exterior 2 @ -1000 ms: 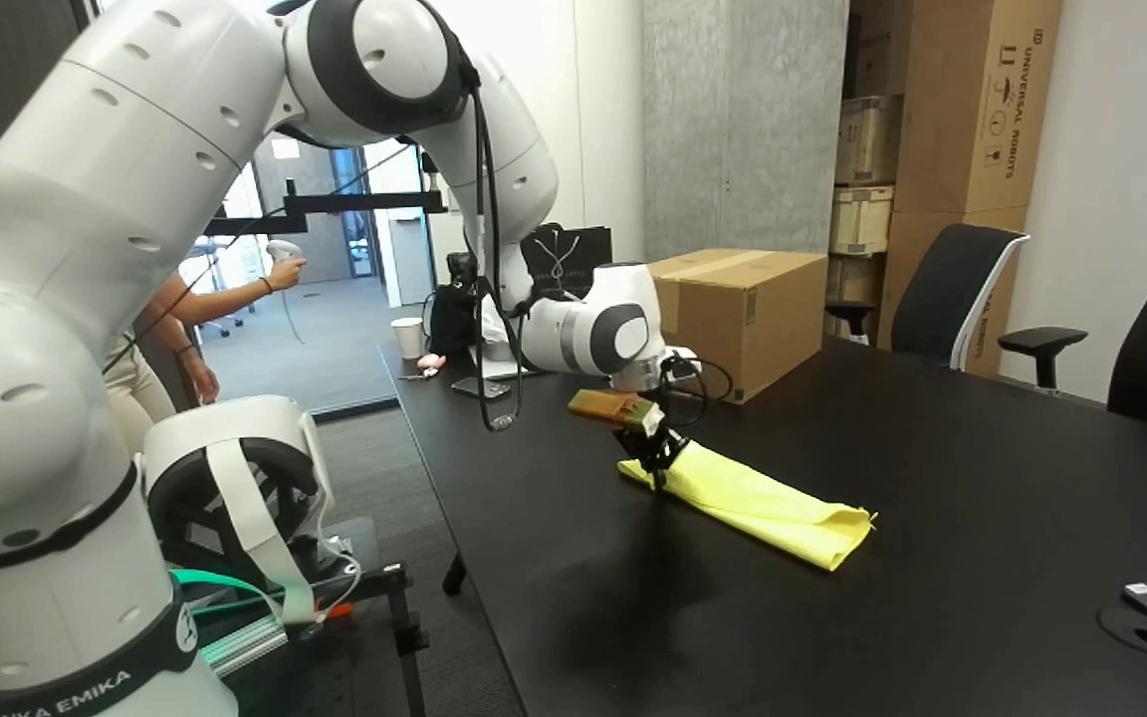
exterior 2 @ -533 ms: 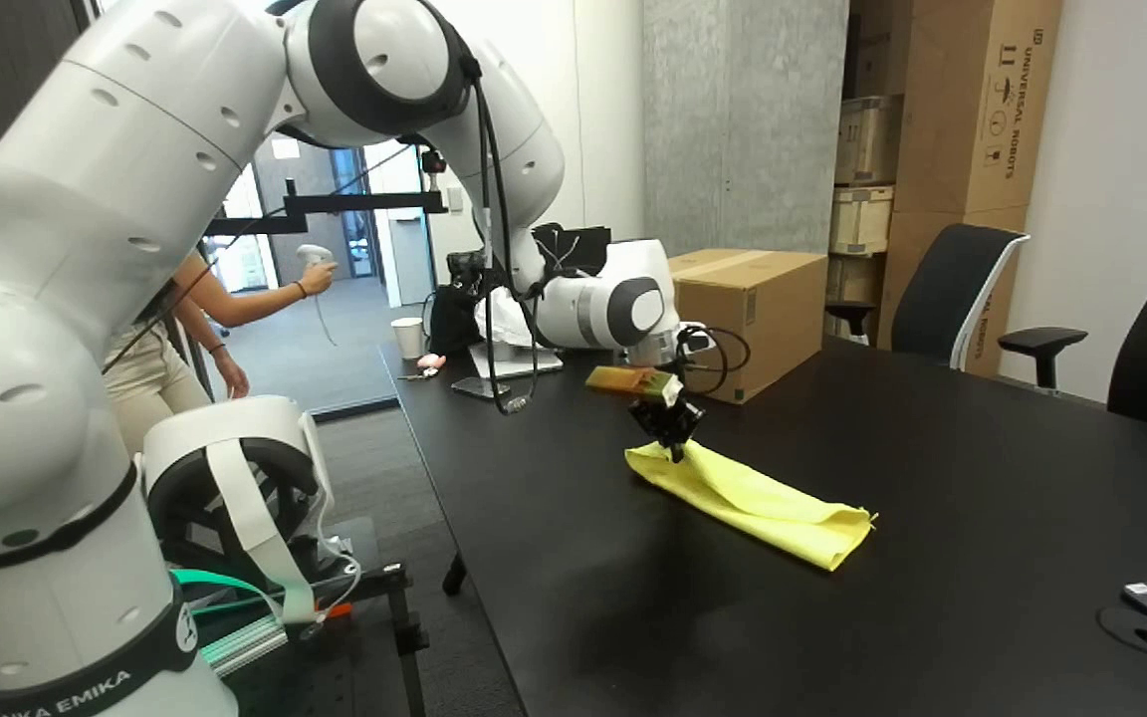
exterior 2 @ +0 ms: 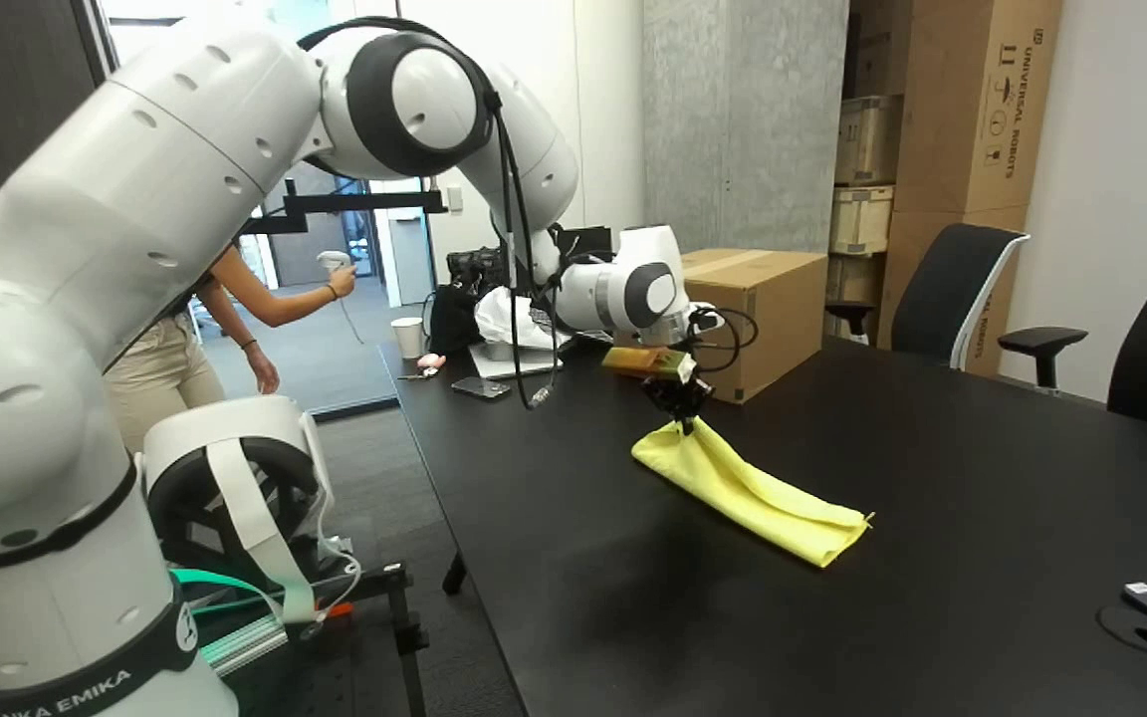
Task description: Fold the towel in half
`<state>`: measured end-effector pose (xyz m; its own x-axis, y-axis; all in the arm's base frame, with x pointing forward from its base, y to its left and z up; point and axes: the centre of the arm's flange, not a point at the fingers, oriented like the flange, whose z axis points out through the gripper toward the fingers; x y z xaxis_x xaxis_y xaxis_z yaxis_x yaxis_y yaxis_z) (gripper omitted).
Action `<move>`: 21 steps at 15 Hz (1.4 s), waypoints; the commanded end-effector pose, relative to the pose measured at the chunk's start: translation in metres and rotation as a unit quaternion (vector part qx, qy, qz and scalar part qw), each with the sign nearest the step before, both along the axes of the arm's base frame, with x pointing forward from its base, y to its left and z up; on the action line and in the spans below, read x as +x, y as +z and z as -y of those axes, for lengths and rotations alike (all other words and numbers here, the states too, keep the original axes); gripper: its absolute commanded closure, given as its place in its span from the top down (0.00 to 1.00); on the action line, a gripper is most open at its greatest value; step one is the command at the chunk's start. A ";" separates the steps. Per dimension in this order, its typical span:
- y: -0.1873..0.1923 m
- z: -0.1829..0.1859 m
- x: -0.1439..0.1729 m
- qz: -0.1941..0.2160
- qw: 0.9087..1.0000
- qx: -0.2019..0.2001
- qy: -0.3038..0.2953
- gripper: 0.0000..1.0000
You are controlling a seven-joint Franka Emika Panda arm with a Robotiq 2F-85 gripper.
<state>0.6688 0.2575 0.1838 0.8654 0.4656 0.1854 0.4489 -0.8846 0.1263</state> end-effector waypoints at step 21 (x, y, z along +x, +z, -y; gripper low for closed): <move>0.011 -0.028 0.118 0.199 0.980 -0.026 0.006 0.83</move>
<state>0.7640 0.2818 0.1807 0.7301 0.5238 0.4388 0.4184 -0.8504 0.3189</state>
